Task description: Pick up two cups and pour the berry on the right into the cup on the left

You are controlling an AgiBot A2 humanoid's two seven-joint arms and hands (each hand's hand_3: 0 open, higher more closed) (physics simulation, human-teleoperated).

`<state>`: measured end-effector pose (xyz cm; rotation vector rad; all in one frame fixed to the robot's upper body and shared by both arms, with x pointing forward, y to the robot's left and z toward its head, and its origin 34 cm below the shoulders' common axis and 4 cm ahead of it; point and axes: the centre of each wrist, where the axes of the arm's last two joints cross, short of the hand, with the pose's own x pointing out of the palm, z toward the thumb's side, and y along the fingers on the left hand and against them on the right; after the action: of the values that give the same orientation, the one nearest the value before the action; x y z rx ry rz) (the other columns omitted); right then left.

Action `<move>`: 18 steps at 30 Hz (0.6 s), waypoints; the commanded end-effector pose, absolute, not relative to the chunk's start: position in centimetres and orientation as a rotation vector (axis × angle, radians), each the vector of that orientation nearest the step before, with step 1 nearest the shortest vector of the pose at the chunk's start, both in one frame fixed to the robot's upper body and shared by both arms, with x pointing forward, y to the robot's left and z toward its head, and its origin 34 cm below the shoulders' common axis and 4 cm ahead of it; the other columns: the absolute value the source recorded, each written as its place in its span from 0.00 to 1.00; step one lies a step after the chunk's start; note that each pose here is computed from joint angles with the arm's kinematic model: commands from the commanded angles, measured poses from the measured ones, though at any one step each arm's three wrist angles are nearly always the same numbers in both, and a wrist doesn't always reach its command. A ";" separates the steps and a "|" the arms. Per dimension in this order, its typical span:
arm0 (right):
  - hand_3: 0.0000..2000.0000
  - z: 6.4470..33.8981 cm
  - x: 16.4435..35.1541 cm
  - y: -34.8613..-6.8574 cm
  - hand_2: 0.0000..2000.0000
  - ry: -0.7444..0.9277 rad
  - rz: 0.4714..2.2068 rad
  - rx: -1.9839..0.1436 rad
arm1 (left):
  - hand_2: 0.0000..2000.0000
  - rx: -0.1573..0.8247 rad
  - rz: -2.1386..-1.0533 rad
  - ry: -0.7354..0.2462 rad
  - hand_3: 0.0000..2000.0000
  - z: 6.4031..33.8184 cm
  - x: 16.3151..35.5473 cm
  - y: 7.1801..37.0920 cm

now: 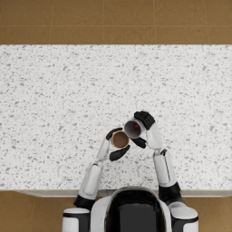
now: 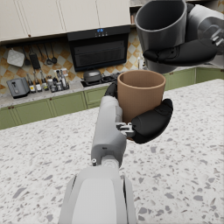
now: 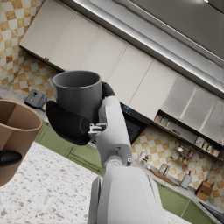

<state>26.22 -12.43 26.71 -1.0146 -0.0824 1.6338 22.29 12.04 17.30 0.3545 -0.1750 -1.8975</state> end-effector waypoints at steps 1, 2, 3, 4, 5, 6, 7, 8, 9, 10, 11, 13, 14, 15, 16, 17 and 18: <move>0.64 27.9 26.0 -12.1 1.00 -0.105 1.604 -1.062 | 1.00 0.363 -1.892 -0.193 0.64 17.7 22.5 12.0; 0.64 28.0 26.0 -12.0 1.00 -0.089 1.585 -1.088 | 1.00 0.362 -1.892 -0.193 0.64 17.7 22.5 12.0; 0.64 28.1 26.2 -11.9 1.00 -0.069 1.567 -1.110 | 1.00 0.356 -1.893 -0.186 0.64 17.5 22.5 12.0; 0.64 27.2 26.2 -12.2 1.00 -0.011 1.563 -1.117 | 1.00 0.355 -1.892 -0.187 0.64 17.5 22.5 12.0; 0.64 27.3 26.2 -12.1 1.00 0.008 1.544 -1.140 | 1.00 0.350 -1.894 -0.180 0.64 17.3 22.5 12.0; 0.64 27.3 26.2 -12.1 1.00 0.030 1.526 -1.163 | 1.00 0.351 -1.892 -0.184 0.64 17.4 22.5 12.0; 0.64 28.2 26.2 -12.0 1.00 0.024 1.492 -1.196 | 1.00 0.354 -1.887 -0.192 0.64 17.6 22.6 12.0; 0.64 27.4 26.3 -12.1 1.00 0.074 1.488 -1.207 | 1.00 0.352 -1.889 -0.189 0.64 17.5 22.5 12.0; 0.64 28.4 26.3 -12.0 1.00 0.065 1.448 -1.238 | 1.00 0.349 -1.893 -0.186 0.64 17.4 22.5 11.9; 0.64 28.4 26.2 -12.0 1.00 0.085 1.427 -1.261 | 1.00 0.340 -1.893 -0.174 0.64 17.1 22.4 11.9; 0.64 27.6 26.3 -12.1 1.00 0.139 1.426 -1.271 | 1.00 0.339 -1.894 -0.173 0.64 17.1 22.4 11.9; 0.64 28.6 25.8 -12.0 1.00 0.141 1.362 -1.332 | 1.00 0.343 -1.883 -0.187 0.64 17.4 22.8 12.0; 0.64 28.8 25.6 -11.9 1.00 0.154 1.338 -1.358 | 1.00 0.344 -1.880 -0.192 0.64 17.5 22.9 11.9; 0.64 28.9 25.5 -11.7 1.00 0.170 1.320 -1.382 | 1.00 0.340 -1.879 -0.188 0.64 17.4 23.0 11.9; 0.64 28.9 25.5 -11.7 1.00 0.191 1.300 -1.404 | 1.00 0.332 -1.887 -0.174 0.64 17.0 22.7 11.9; 0.64 29.1 25.4 -11.7 1.00 0.225 1.271 -1.474 | 1.00 0.340 -1.879 -0.189 0.64 17.5 22.9 11.9; 0.64 29.1 25.4 -11.7 1.00 0.233 1.249 -1.454 | 1.00 0.346 -1.874 -0.201 0.64 17.8 23.0 11.9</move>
<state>25.67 -11.90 28.26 -1.4616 0.2906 1.2435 22.77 11.96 17.11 0.3307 -0.1776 -1.8816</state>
